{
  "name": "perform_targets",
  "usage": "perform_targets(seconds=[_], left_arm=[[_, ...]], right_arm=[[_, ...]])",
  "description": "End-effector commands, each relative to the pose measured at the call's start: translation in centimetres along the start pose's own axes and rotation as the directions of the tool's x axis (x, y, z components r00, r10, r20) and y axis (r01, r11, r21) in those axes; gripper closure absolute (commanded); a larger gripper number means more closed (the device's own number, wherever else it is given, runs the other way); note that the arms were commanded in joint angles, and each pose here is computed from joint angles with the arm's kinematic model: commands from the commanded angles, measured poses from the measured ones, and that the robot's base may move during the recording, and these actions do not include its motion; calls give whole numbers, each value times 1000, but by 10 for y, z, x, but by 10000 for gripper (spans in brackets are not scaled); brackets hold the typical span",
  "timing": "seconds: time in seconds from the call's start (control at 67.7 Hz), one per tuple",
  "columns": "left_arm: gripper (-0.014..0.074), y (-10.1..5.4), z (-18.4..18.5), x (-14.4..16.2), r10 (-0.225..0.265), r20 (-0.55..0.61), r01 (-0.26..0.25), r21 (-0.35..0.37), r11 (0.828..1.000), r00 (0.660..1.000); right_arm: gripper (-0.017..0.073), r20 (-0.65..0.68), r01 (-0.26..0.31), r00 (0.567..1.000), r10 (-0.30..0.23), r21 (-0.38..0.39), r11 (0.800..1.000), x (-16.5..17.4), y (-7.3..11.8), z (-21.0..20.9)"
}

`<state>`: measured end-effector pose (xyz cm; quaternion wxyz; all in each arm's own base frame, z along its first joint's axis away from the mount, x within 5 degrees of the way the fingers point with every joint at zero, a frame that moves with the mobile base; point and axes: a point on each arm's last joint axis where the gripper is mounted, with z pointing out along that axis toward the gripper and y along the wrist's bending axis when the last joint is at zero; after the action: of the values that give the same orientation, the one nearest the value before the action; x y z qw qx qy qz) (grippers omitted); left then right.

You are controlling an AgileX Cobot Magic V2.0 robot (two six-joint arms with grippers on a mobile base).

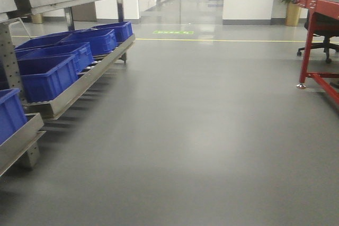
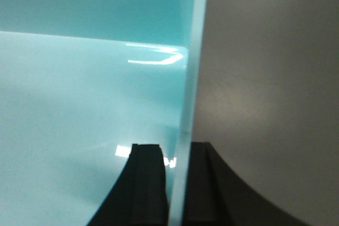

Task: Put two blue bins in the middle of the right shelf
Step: 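Drive across the aisle carrying the cyan bin in both grippers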

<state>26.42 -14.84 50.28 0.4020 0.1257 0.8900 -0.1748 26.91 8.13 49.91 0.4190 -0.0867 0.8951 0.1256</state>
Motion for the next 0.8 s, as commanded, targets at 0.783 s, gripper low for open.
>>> perform_targets(seconds=[0.783], left_arm=[[704,0,-14,-5,12,60,-12,7,1000,998]], right_arm=[[711,49,27,998,-30,45,999,-4,-6,-7]])
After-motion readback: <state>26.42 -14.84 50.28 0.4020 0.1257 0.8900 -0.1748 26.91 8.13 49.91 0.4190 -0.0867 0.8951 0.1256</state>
